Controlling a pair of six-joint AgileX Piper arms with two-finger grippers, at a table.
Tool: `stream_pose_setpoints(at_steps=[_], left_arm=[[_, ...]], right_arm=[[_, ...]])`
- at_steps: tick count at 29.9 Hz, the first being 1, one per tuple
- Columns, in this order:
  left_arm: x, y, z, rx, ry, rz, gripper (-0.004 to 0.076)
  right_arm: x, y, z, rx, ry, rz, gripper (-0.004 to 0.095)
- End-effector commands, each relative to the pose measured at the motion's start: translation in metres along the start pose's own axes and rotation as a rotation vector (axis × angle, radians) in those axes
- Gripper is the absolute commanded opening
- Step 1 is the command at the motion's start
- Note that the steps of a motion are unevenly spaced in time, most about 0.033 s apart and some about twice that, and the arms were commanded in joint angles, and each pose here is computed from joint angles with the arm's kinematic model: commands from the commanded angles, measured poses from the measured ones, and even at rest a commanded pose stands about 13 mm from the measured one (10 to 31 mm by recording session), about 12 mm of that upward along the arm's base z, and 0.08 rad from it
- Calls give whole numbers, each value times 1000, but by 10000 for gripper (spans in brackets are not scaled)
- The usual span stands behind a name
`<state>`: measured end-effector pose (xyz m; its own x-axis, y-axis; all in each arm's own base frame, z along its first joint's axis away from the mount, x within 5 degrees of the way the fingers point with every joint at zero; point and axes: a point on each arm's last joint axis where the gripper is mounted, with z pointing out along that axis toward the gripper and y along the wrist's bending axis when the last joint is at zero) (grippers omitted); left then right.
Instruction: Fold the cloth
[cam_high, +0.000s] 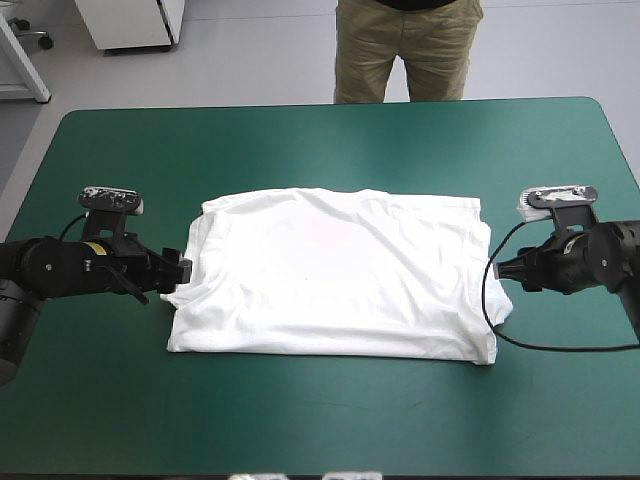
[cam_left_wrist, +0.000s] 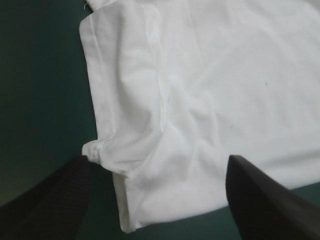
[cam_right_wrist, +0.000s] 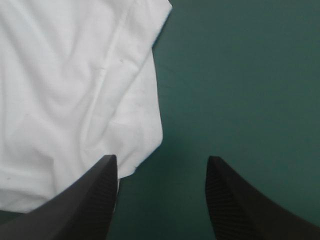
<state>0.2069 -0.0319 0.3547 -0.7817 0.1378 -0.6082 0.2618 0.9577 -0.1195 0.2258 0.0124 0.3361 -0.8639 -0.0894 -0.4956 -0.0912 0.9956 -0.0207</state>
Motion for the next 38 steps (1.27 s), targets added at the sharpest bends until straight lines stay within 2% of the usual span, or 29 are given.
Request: stream_pose_setpoints(at_steps=[1,4,8,22,25,28,29,38], left_arm=[[-9,-3,-13,1,-85,-9,546],[-10,-3,-13,-1,-92,-9,546],[-12,-2,-13,-6,-114,-9,546],[-12,-2,-13,-6,-115,-9,546],[-12,-2,-13,-8,-115,-8,546],[-12,-2,-13,-7,-113,-8,546],[-12,-2,-13,-7,-113,-8,546],[-12,-2,-13,-11,-114,-6,546]], right_arm=[[-9,-10,17,0,7,22,461],[-11,-10,40,-28,69,23,398],[-13,-7,69,-78,151,29,397],[-6,-8,142,-103,384,26,385],[-3,-5,145,-145,413,13,264],[-4,-2,142,-182,406,-1,19],[-4,-2,140,-183,400,0,-12],[-9,-1,121,-187,322,12,-17]])
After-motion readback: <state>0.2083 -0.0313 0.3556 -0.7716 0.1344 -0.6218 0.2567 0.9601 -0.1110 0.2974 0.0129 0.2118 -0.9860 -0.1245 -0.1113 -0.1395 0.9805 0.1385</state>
